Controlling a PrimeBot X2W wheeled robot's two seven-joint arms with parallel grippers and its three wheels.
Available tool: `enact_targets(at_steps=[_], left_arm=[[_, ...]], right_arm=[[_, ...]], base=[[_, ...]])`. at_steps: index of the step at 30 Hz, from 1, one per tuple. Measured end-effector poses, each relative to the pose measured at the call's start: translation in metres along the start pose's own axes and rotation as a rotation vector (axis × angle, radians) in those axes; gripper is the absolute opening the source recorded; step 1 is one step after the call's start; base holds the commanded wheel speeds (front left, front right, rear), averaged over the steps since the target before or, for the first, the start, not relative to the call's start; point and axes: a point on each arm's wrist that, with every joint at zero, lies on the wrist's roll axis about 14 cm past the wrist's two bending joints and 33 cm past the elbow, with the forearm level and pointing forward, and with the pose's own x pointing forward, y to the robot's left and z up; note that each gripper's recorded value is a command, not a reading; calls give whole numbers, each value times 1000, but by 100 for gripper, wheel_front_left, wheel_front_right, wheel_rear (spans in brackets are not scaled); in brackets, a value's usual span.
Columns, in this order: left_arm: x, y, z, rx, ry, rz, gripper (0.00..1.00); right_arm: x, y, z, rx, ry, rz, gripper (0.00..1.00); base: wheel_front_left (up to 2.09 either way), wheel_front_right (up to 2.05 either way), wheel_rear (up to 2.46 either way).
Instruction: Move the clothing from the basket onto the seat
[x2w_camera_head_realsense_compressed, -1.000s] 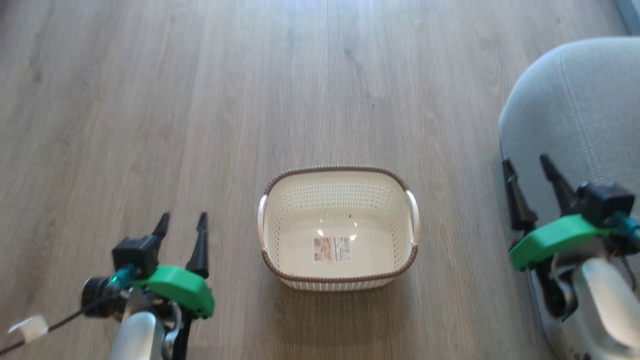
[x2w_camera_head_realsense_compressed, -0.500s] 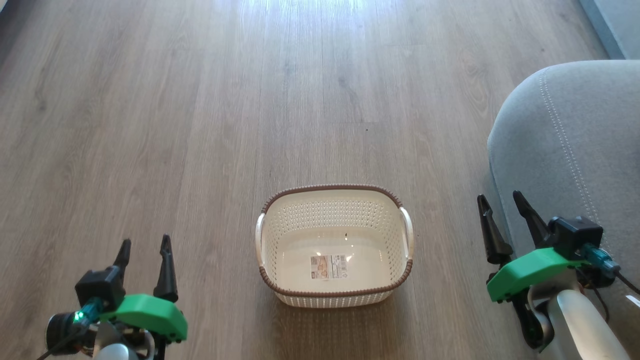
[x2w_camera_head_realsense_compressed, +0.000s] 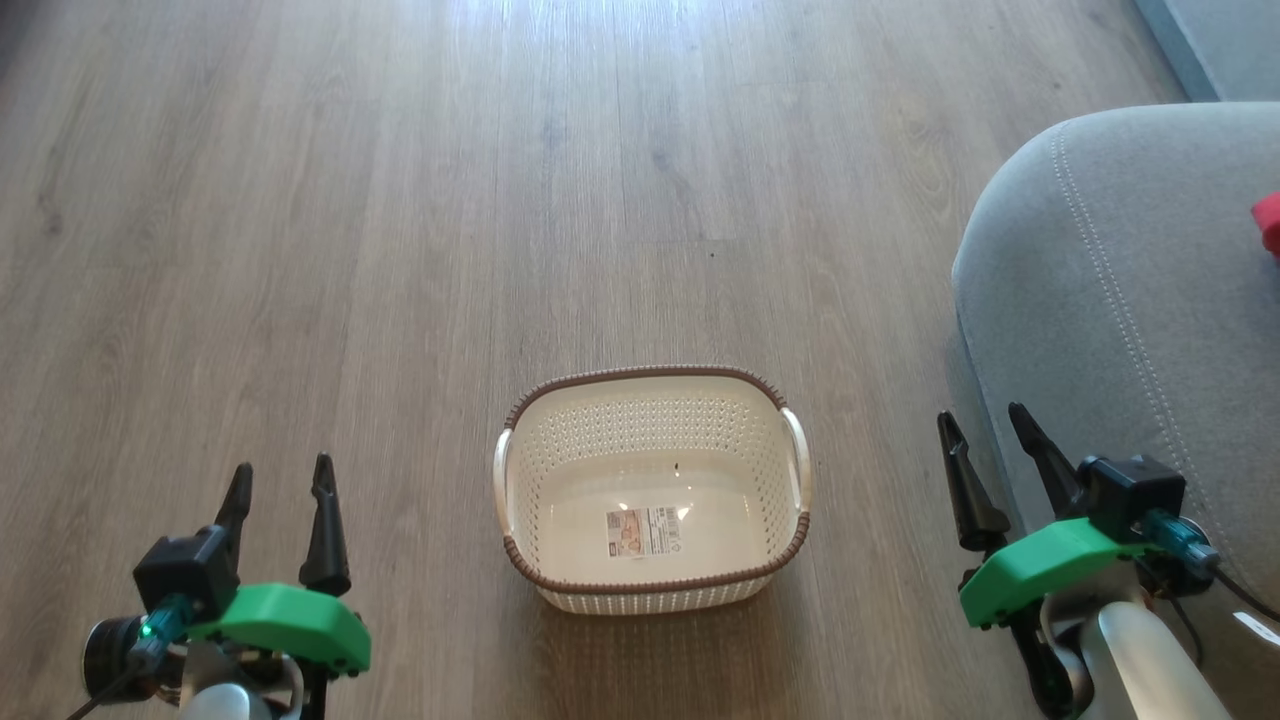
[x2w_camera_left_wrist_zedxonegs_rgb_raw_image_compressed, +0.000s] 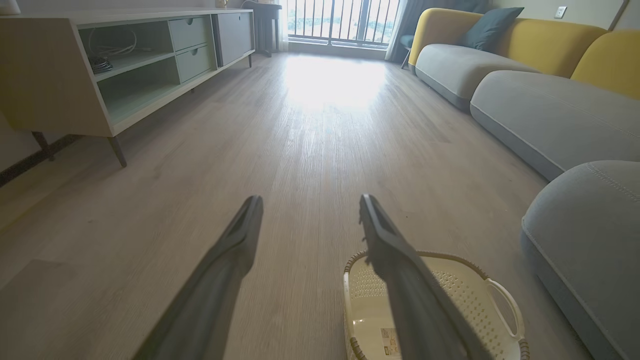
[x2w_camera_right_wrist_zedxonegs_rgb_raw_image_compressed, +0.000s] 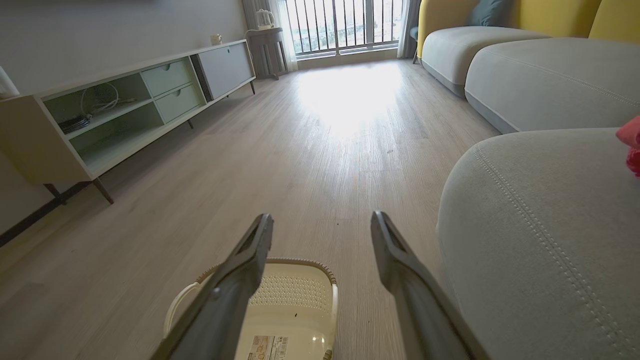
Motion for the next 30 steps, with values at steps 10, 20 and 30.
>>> enact_targets(at_steps=[10,20,30], left_arm=[[-1,-5,-3,-2,7,-14,100],[-1,-11,-2,-2,4,-36,100],[-2,-17,-1,4,2,-65,100]], right_arm=[[-1,-5,5,1,-17,-20,100],[0,-4,6,3,-22,-18,100],[-2,-4,6,2,-22,-19,100]], base=[[0,0,0],[0,0,0],[0,0,0]])
